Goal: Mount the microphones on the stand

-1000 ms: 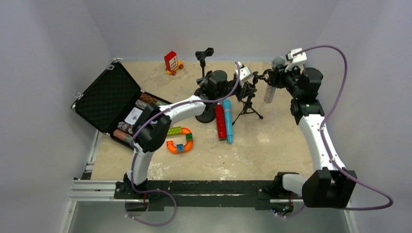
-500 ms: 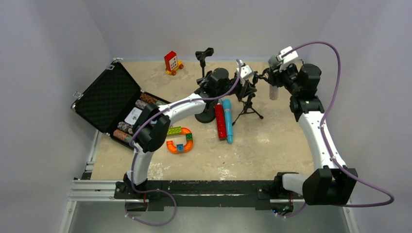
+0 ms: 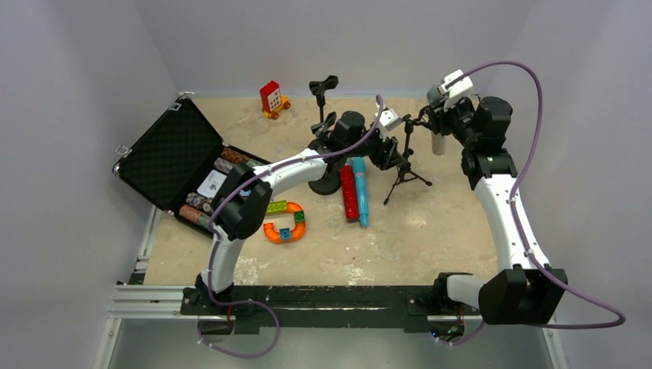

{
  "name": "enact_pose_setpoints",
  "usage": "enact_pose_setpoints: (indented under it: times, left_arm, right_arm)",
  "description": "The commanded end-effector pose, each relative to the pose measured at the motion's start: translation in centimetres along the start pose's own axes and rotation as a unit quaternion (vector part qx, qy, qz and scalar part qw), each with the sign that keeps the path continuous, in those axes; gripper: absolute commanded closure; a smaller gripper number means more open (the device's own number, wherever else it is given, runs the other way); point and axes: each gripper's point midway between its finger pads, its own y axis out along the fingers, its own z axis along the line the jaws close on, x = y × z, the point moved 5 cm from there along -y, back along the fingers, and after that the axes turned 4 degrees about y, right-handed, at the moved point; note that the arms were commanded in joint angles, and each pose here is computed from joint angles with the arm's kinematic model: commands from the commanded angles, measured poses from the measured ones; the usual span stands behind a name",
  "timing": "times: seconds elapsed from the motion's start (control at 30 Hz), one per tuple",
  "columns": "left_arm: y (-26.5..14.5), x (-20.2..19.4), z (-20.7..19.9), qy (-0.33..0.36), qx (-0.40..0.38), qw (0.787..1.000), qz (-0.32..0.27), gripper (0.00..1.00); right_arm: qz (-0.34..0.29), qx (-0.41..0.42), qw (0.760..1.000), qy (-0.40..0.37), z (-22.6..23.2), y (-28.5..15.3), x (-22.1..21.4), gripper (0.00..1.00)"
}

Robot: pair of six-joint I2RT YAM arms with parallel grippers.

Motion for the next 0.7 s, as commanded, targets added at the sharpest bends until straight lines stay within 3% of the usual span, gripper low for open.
enact_pose_setpoints:
  times: [0.0, 0.37, 0.67]
  left_arm:
    - [-0.3, 2.3, -0.6, -0.004, -0.014, 1.0, -0.024, 0.37]
    - [-1.6, 3.9, -1.1, 0.015, -0.011, 0.999, -0.029, 0.27]
    - [-2.5, 4.9, -1.8, 0.021, -0.022, 0.999, -0.039, 0.27]
  right_arm:
    - [-0.027, -0.014, 0.999, -0.041, -1.3, -0.5, 2.7, 0.99]
    - [-0.011, -0.009, 0.999, 0.041, -0.9, -1.4, 2.0, 0.4]
    - [-0.011, 0.003, 0.994, 0.111, -1.2, -2.9, 1.8, 0.22]
